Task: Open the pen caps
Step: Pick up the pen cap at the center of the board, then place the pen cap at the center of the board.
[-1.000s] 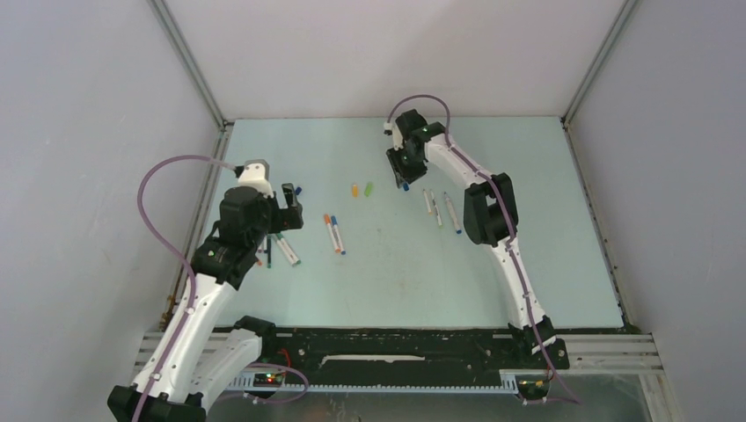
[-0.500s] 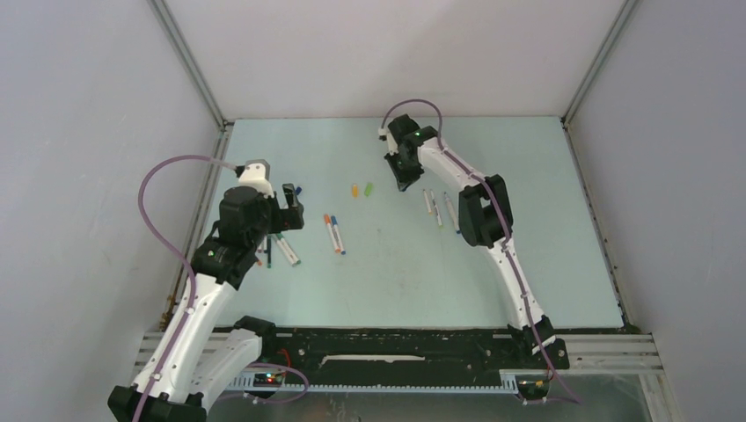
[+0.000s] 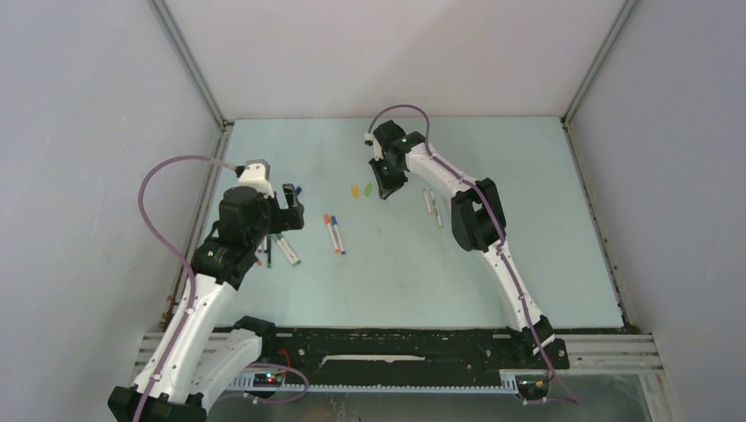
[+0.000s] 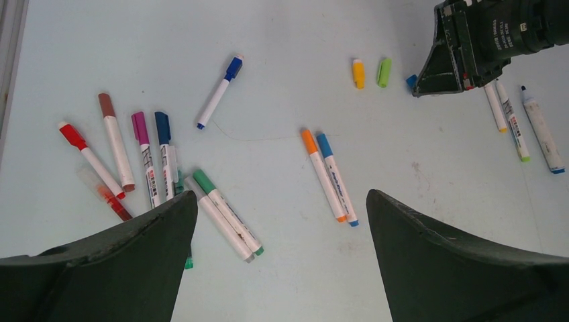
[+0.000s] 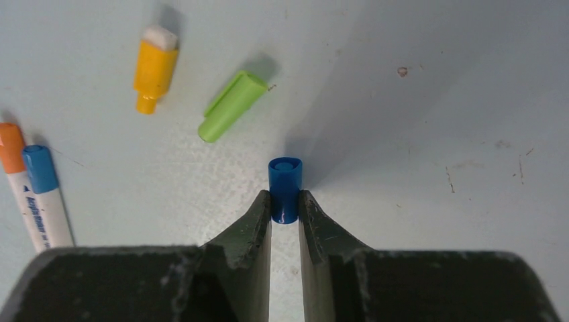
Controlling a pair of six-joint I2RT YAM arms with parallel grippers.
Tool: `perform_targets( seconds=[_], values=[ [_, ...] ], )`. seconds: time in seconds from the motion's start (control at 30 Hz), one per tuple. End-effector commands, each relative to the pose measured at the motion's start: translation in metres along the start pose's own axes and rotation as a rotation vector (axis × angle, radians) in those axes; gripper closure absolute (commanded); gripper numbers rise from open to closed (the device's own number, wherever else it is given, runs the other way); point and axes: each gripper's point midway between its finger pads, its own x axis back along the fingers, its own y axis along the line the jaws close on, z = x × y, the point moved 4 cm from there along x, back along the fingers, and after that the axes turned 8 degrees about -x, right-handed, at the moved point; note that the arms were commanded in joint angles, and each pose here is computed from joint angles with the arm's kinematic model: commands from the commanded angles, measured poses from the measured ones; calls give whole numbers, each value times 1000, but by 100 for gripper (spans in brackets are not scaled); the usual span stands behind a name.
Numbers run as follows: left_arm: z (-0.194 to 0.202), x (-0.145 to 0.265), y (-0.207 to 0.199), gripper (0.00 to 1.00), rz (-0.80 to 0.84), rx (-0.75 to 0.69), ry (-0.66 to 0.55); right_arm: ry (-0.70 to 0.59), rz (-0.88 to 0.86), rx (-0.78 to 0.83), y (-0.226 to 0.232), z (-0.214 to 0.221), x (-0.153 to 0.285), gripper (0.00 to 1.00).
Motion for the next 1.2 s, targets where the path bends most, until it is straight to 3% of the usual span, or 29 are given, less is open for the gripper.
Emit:
perform_targets(
  seconds=[0.0,0.4,0.93,1.17],
  values=[
    [-5,2,1,2,7,-11,-27,-113,-60,-71,14,-31,9,91],
    [-5,1,2,2,6,-10,-25,-87,-135,-139,21,-26,-2,84],
    [-4,0,2,2,4,-9,-21,-72,-84,-165,8,-20,-15,80],
    [-4,-1,2,2,7,-7,-18,-72,-98,-160,10,-21,-12,72]
  ],
)
